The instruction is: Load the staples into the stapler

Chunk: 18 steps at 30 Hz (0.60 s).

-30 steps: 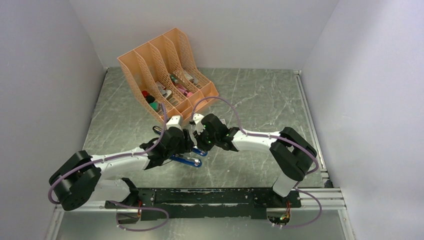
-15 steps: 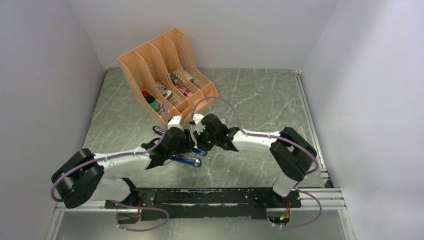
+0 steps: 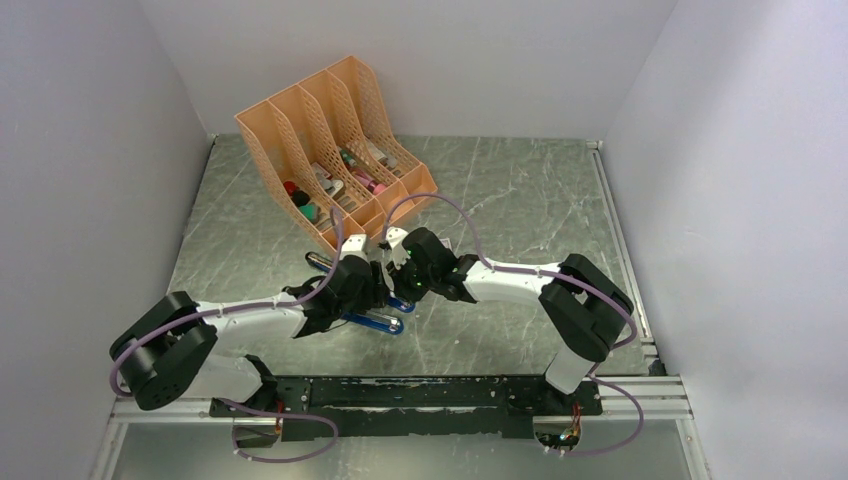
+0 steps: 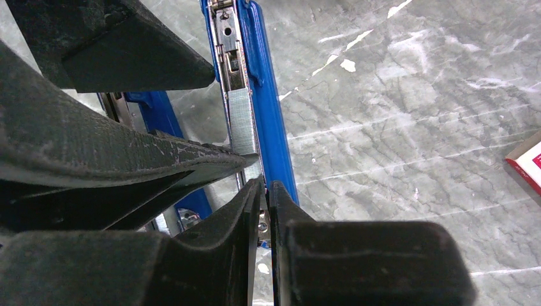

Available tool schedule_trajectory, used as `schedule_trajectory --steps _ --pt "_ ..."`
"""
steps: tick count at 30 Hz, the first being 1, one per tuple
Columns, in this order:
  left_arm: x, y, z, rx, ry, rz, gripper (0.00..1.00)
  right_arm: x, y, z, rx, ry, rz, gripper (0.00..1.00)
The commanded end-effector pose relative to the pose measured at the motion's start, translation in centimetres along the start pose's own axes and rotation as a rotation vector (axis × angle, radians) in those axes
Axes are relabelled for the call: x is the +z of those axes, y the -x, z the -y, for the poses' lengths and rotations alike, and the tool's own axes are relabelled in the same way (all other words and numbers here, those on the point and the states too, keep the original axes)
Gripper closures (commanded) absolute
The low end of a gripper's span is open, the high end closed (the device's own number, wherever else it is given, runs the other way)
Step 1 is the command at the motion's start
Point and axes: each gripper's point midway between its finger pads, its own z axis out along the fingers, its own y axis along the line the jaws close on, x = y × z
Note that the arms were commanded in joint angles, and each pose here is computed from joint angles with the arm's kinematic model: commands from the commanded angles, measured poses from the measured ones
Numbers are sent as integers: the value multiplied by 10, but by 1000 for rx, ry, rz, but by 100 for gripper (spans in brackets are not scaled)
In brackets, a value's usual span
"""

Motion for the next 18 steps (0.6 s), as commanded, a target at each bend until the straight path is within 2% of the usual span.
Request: schedule_trajectory --steps 1,18 --pt "0 13 18 5 -55 32 40 4 -16 2 14 -3 -54 85" --pt "1 11 10 23 -9 26 41 -1 -17 2 16 -12 -60 85"
